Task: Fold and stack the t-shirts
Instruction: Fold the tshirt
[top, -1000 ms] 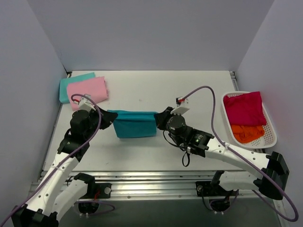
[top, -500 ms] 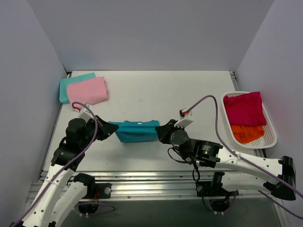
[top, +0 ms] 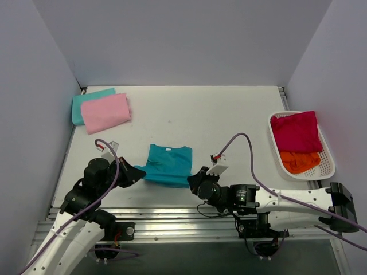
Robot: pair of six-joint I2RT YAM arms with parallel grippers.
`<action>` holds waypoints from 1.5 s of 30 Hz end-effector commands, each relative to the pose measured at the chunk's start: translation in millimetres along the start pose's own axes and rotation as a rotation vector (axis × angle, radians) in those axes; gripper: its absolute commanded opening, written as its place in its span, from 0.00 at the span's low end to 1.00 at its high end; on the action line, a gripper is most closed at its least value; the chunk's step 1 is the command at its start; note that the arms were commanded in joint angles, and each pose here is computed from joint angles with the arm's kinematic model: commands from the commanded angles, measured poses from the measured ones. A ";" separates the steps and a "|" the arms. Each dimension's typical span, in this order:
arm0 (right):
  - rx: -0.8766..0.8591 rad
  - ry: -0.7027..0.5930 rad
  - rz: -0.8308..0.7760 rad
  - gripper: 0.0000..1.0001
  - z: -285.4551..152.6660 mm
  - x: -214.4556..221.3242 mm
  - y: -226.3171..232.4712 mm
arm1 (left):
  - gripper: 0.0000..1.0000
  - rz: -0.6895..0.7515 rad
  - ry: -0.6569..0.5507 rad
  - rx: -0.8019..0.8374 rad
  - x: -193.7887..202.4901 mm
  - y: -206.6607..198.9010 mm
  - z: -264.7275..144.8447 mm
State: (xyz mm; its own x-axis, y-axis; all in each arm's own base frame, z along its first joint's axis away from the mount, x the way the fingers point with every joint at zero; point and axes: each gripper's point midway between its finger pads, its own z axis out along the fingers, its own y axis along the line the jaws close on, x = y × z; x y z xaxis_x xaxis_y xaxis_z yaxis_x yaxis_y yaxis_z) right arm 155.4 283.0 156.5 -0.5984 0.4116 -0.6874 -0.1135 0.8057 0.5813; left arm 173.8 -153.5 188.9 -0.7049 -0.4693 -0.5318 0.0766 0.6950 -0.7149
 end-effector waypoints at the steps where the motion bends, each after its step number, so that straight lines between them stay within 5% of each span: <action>1: 0.096 -0.070 -0.025 0.00 1.4 -4.1 -20.6 | 0.03 -0.015 -0.036 -0.062 -4.6 11.1 1.5; 23: 0.115 -0.118 -0.050 0.00 -12.5 -33.8 2.3 | 0.07 -0.008 -0.035 -0.057 -25.0 -10.5 10.8; 36: 0.039 -0.049 -0.015 0.00 -27.0 -6.1 19.4 | 0.07 -0.025 -0.076 -0.050 -23.4 -12.1 -24.6; 45: 0.050 -0.058 -0.027 0.00 -30.7 3.5 21.0 | 0.07 -0.034 -0.040 -0.070 -15.1 -2.3 -8.7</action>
State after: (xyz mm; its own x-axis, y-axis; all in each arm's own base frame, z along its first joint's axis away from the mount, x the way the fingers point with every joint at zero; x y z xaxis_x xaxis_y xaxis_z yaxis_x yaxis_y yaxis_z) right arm 115.1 300.4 173.4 -0.6143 0.3949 -0.6832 -0.1211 0.8083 0.5761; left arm 166.9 -144.6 203.6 -0.6983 -0.5019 -0.5103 0.0149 0.7026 -0.7114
